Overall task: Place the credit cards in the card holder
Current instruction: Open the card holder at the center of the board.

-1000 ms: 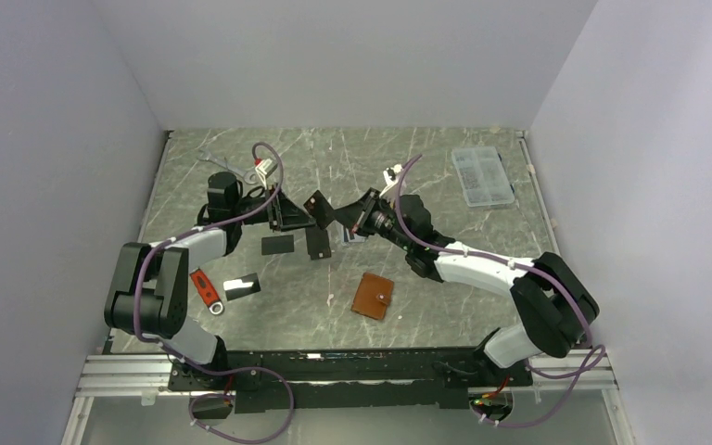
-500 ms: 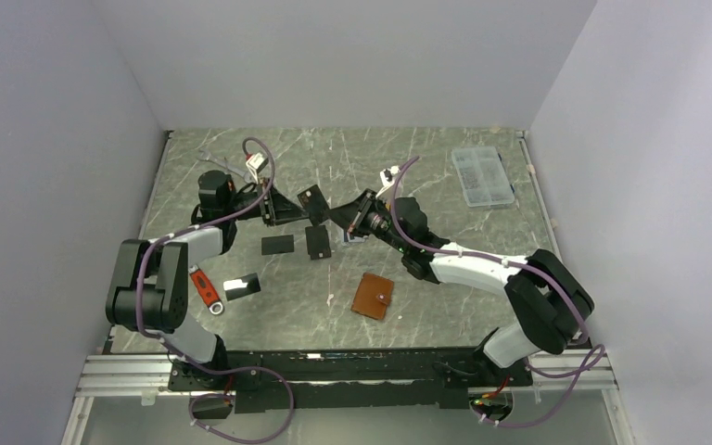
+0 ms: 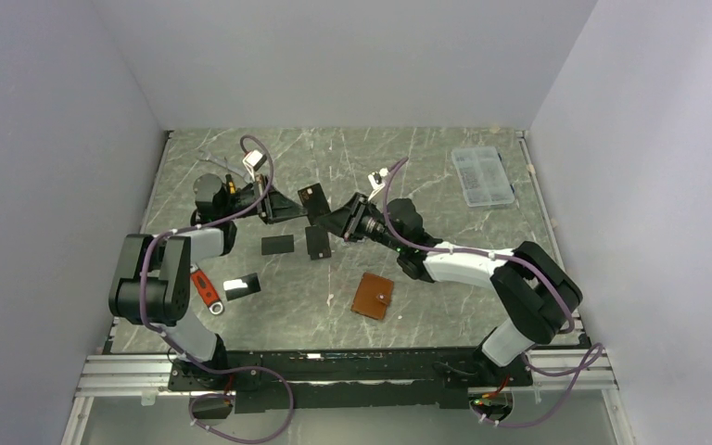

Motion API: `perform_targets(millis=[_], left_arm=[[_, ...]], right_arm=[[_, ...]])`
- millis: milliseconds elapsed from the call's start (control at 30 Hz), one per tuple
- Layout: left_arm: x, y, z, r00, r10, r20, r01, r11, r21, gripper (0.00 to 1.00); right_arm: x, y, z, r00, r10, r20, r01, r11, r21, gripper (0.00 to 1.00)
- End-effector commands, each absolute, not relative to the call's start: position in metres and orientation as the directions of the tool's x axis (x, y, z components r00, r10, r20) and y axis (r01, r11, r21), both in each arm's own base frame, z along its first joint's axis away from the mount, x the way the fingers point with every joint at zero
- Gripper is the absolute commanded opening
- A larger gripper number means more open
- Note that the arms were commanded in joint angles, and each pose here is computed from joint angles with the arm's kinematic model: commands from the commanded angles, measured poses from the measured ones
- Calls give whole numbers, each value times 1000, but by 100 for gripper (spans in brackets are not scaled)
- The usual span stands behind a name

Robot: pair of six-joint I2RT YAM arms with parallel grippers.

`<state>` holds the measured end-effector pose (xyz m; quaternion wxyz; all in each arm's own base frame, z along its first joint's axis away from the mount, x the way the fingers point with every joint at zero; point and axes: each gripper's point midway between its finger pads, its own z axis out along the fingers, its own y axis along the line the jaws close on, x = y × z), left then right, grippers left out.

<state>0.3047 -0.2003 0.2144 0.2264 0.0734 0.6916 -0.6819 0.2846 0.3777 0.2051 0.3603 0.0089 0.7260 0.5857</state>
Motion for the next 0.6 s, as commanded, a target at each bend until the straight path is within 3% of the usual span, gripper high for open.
perform_targets(millis=[0,233,467,567], left_arm=[[290,-201,230,-847,-181,-500,498,59,-865,0],[282,-203,235,-837,-163,-521,519,60,-853,0],[274,-209,241,-828,-137,-544,542,50,-839,0],[275,-209,242,-828,-138,-544,543,47,-839,0]], right_arm=[[281,375,241,-734,398,-550,-508,215,834,33],[289,364,255,-771,232,-593,-585,109,804,53],[293,370,273,-755,185,-629,-637,26,771,54],[293,372,272,-772,182,-609,-619,3,785,50]])
